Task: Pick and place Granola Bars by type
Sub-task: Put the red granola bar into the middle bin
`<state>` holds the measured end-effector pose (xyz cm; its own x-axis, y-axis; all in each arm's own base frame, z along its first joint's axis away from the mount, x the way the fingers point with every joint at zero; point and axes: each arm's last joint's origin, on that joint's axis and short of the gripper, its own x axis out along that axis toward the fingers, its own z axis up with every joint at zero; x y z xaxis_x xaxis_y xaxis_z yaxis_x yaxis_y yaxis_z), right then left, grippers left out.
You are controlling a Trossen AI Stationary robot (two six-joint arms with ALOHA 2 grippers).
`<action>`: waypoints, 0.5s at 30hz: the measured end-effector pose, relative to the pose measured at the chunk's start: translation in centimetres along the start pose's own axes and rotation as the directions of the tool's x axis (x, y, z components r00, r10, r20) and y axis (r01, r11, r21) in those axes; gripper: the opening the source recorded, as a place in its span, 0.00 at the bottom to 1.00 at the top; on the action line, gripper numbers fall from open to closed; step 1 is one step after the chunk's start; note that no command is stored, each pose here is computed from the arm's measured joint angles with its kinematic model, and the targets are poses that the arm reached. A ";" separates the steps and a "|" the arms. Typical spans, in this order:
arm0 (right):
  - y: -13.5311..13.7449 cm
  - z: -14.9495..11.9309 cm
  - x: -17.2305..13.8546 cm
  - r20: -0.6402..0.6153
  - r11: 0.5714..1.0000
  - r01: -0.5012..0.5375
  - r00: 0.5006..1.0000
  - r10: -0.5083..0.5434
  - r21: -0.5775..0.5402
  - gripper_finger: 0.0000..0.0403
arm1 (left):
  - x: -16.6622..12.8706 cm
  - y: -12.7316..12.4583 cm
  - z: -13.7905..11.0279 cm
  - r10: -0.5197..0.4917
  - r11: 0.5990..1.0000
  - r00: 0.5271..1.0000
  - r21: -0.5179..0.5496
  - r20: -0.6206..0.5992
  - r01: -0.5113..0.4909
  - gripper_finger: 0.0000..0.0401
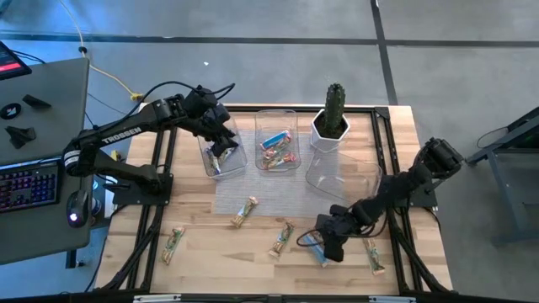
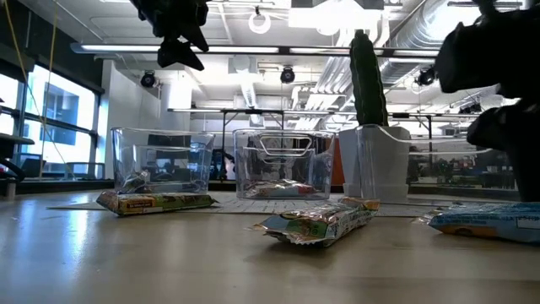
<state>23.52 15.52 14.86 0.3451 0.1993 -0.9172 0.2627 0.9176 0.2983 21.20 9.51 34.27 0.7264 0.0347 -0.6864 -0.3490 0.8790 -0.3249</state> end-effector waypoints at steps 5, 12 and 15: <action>0.4 -0.7 1.5 -0.014 0.999 0.033 0.999 -0.033 0.001 0.52 | 0.0 0.0 0.0 0.000 1.000 1.000 0.011 0.000 0.000 0.57; 0.2 -1.3 2.5 0.004 0.992 0.129 0.992 -0.129 -0.015 0.52 | 0.0 0.0 0.0 0.000 1.000 1.000 0.012 0.000 0.000 0.57; 0.0 -1.3 2.6 0.019 0.989 0.149 0.989 -0.149 -0.010 0.48 | 0.0 0.0 0.0 -0.001 1.000 1.000 0.011 0.001 0.001 0.57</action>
<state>23.27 16.50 12.19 0.3195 0.0538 -0.9460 0.3022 0.9405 0.1555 21.21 9.51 34.28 0.7270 0.0343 -0.6858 -0.3418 0.8843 -0.3181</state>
